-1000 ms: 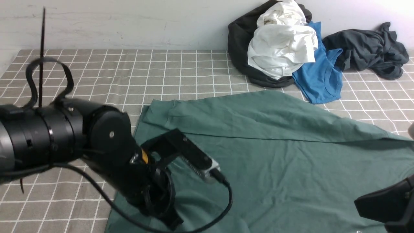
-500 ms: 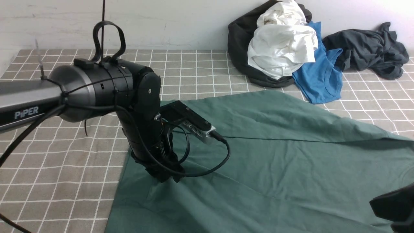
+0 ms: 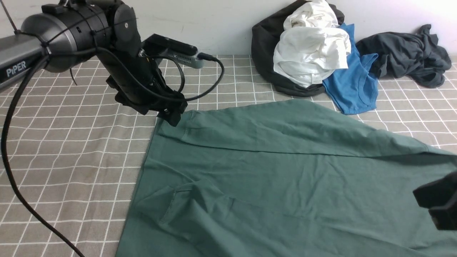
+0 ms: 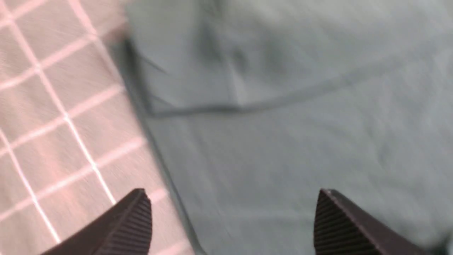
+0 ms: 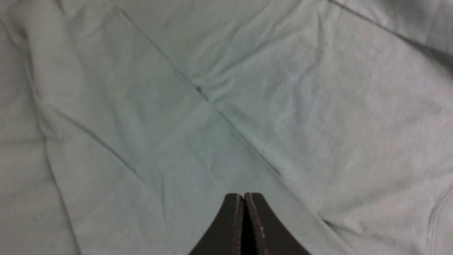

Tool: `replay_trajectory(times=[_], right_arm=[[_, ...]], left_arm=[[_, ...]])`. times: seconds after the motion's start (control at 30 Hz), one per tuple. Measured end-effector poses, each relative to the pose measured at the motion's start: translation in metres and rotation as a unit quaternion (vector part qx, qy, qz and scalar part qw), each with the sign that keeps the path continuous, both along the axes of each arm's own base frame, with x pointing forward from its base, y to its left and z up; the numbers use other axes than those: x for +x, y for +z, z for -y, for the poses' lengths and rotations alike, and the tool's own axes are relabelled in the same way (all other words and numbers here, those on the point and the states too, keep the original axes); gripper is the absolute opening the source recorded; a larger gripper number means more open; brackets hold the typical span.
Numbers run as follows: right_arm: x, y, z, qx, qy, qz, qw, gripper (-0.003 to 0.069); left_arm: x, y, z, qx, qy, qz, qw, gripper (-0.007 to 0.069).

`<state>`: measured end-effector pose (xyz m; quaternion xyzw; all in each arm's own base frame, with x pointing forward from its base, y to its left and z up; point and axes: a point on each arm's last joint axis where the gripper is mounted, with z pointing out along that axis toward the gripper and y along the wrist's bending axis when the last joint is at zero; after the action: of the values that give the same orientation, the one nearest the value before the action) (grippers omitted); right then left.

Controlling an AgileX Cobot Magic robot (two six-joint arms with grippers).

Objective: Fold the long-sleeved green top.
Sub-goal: Use the left arm to clamp the cuff farthest from it

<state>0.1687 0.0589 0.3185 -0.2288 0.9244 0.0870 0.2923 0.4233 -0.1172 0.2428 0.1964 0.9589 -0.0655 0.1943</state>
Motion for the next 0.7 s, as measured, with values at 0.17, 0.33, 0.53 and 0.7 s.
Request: replay_trajectory(times=[0.17,0.33,0.53,0.7], right_arm=[[0.017,-0.011,-0.004,-0.008,-0.001,-0.030,1.000,-0.0016],[0.028,-0.024,-0.007,-0.016,-0.002,-0.061,0.998,-0.0016],[0.031,-0.027,-0.008,-0.018,-0.001,-0.068,0.998,-0.0016],[0.032,-0.026,-0.008,-0.018,-0.002,-0.062,0.998,-0.0016]], left_arm=[[0.024,-0.034,0.000,-0.013,0.018,-0.009,1.000,0.0563],[0.046,-0.063,0.004,-0.022,0.030,0.016,0.999,0.0563],[0.058,-0.078,0.002,-0.026,0.040,0.032,0.998,0.0563],[0.059,-0.088,0.003,-0.033,0.046,0.021,0.998,0.0557]])
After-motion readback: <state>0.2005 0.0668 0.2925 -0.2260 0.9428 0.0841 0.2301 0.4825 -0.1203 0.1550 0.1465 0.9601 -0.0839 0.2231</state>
